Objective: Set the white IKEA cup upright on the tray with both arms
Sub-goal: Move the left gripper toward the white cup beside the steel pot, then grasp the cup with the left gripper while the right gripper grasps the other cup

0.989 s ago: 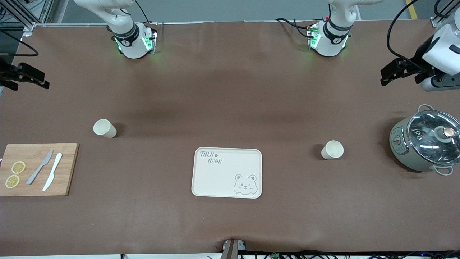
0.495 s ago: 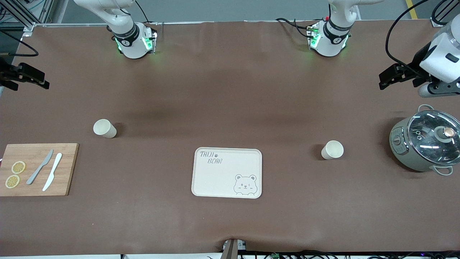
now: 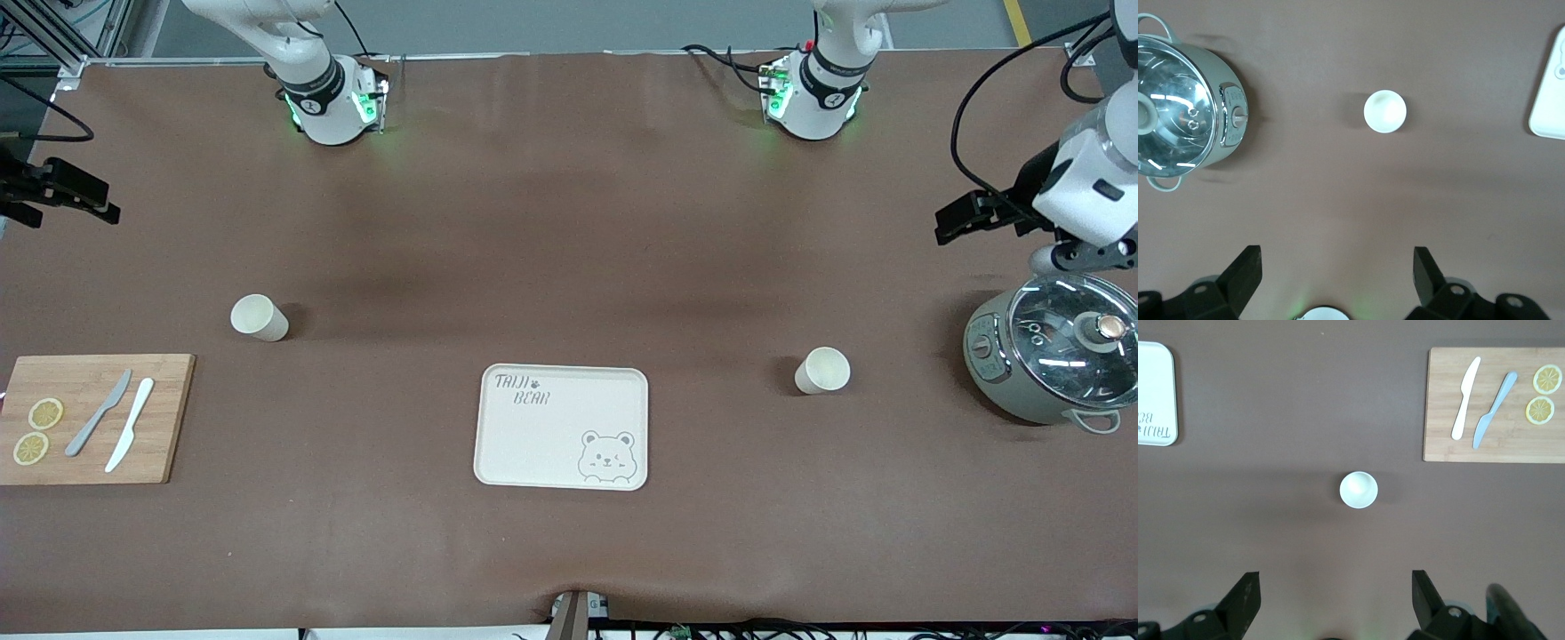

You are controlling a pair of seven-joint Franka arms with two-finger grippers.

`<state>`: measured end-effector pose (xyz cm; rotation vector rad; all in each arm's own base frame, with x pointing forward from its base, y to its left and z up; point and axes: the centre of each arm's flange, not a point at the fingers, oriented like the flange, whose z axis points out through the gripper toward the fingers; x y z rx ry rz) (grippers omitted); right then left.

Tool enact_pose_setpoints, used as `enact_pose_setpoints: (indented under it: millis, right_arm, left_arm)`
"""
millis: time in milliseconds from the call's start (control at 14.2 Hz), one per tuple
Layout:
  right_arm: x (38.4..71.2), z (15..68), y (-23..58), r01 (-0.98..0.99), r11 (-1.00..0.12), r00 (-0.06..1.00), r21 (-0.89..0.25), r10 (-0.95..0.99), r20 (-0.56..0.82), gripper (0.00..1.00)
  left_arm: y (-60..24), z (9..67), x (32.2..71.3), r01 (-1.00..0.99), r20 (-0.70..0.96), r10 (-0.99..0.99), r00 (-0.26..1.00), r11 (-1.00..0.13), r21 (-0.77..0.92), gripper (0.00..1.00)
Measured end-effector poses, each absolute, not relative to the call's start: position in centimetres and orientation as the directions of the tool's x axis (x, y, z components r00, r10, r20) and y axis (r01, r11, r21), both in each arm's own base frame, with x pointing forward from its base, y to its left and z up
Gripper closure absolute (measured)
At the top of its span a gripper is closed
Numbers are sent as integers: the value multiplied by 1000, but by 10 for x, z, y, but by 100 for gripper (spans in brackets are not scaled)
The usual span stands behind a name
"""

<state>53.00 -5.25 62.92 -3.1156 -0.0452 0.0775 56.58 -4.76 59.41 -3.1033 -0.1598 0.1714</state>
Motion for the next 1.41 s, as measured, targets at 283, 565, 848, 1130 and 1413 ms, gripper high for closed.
enact_pose_setpoints:
  millis: [283, 565, 848, 1130, 1413]
  right_arm:
    - [547, 628, -53, 29, -999, 999, -21, 30, -41, 0]
    - [570, 591, -55, 26, -999, 995, -17, 28, -98, 0]
    - [582, 573, -69, 5, -1000, 992, -11, 6, -123, 0]
    - [588, 561, -97, -41, -999, 991, -10, -39, -125, 0]
    - [614, 492, -115, -65, -998, 979, -10, -62, -192, 0]
  left_arm:
    - [-45, 543, 585, 105, -106, 107, 989, -994, -27, 0]
    - [-57, 495, 586, 133, -94, 135, 986, -991, -27, 0]
    - [-61, 435, 580, 148, -68, 149, 986, -989, -20, 0]
    - [-61, 385, 576, 150, -56, 150, 987, -989, -9, 0]
    - [-61, 353, 582, 151, -39, 151, 988, -989, 5, 10]
